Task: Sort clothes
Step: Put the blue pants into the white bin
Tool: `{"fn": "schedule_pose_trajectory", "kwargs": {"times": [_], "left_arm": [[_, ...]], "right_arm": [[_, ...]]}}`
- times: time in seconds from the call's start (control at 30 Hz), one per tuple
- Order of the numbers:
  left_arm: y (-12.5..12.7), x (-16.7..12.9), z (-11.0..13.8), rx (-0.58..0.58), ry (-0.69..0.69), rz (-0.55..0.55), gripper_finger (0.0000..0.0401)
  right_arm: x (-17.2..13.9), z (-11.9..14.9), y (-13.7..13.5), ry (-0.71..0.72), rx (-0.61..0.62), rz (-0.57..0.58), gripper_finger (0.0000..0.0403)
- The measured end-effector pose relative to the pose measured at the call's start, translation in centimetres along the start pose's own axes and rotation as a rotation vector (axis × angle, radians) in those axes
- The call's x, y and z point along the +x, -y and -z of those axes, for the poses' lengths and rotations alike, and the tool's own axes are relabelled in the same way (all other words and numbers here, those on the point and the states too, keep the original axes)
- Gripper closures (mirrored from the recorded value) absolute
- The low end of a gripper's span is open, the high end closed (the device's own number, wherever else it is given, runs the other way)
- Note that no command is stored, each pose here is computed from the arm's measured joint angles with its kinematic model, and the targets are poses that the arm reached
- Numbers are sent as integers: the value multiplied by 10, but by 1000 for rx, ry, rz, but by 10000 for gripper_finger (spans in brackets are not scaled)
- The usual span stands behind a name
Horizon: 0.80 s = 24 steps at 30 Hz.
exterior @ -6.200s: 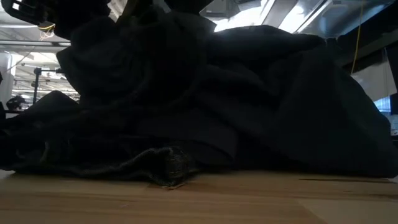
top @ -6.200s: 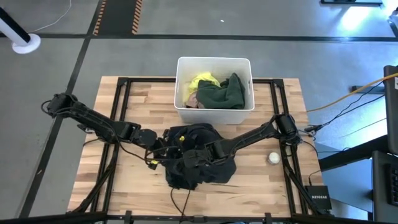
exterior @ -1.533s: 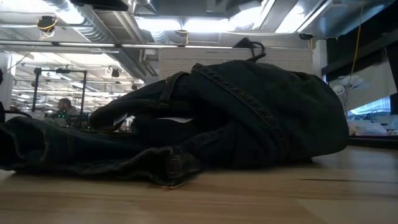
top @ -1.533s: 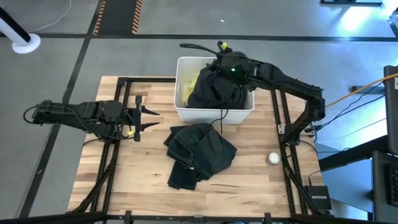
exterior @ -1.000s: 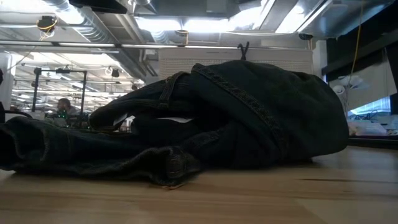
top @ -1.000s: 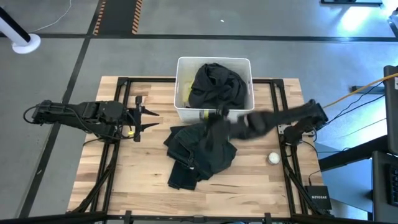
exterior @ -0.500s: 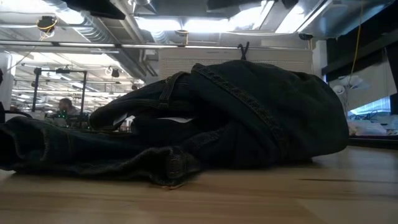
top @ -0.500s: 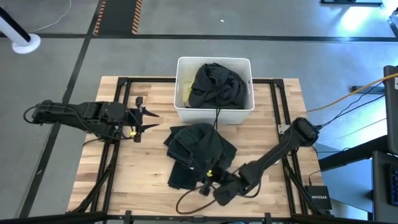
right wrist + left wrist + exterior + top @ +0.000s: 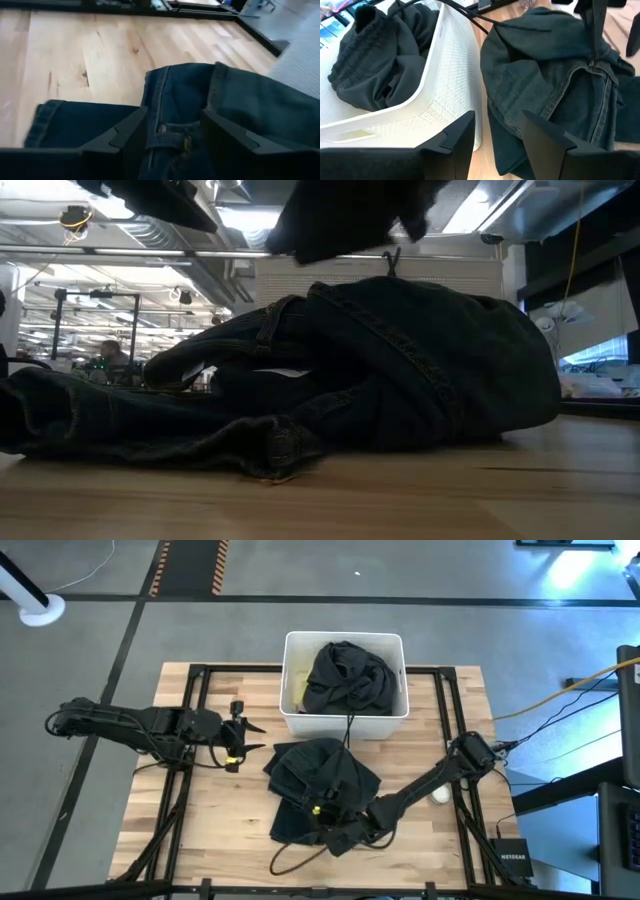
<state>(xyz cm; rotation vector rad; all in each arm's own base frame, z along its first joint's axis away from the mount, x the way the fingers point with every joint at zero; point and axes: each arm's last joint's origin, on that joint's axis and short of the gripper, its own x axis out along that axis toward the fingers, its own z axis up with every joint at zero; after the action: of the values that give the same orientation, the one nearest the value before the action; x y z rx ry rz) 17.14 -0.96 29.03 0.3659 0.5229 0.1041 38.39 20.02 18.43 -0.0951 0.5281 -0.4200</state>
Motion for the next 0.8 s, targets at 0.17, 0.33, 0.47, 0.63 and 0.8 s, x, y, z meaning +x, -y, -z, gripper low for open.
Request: {"fn": "schedule_pose_trajectory", "kwargs": {"times": [0.17, 0.33, 0.47, 0.63, 0.8], "left_arm": [[2, 6, 0, 18, -18, 5, 248], [2, 7, 0, 20, -26, 7, 248], [3, 7, 2, 15, -37, 10, 248], [2, 7, 1, 12, -34, 9, 248], [2, 7, 1, 8, -27, 8, 248]], "right_arm": [[27, 11, 2, -52, -61, -38, 206], [15, 20, 2, -204, -115, -138, 206], [-17, 16, 0, -386, -70, -198, 206], [-63, 2, 0, -602, 55, -103, 206], [-91, -19, -1, -497, 102, 14, 206]]}}
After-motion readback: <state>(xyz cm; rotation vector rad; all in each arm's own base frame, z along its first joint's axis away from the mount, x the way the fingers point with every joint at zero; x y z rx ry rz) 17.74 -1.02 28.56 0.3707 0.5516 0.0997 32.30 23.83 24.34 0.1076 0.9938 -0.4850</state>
